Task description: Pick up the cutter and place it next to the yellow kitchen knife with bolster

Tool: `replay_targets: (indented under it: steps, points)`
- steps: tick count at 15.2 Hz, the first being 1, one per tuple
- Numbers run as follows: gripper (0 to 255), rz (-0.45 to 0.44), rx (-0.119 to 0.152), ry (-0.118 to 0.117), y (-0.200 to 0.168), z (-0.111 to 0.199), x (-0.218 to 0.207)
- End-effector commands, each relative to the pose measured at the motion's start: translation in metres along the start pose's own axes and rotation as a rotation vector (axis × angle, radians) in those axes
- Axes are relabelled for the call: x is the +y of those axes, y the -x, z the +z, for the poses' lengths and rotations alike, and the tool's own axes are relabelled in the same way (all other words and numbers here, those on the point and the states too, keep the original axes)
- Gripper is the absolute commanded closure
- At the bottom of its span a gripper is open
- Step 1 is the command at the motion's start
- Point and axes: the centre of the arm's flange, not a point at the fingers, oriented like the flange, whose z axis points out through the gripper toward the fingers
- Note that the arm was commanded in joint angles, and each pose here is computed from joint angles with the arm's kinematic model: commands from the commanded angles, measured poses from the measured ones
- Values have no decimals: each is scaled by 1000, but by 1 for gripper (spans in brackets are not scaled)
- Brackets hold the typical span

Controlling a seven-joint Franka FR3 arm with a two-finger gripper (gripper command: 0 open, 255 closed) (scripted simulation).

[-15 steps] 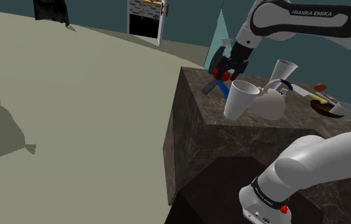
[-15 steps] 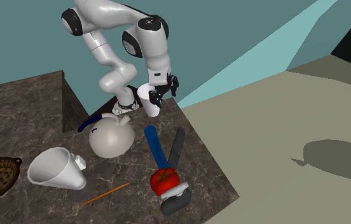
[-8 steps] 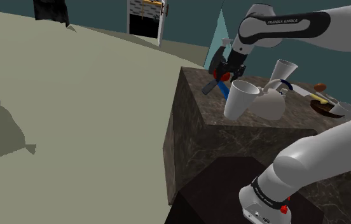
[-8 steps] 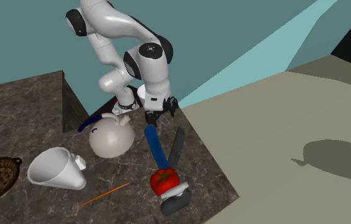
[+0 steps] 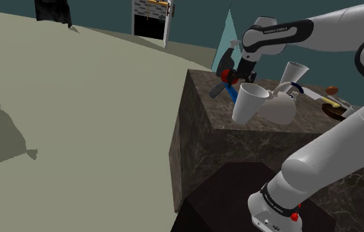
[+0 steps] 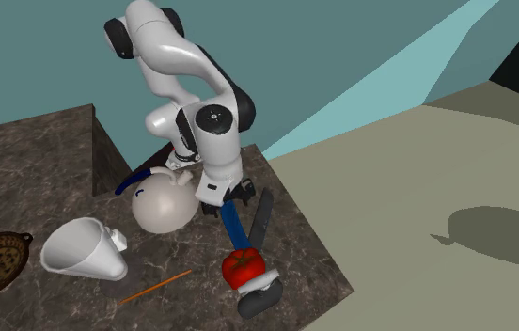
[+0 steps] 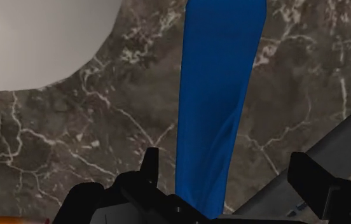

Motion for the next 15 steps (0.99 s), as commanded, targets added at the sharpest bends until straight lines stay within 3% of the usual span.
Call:
replay_targets:
  steps: [1, 8, 15]
  points:
    - [0, 17, -3, 6, -8, 12, 5]
    - [0, 17, -3, 6, -7, 46, 5]
    - [0, 17, -3, 6, -7, 46, 5]
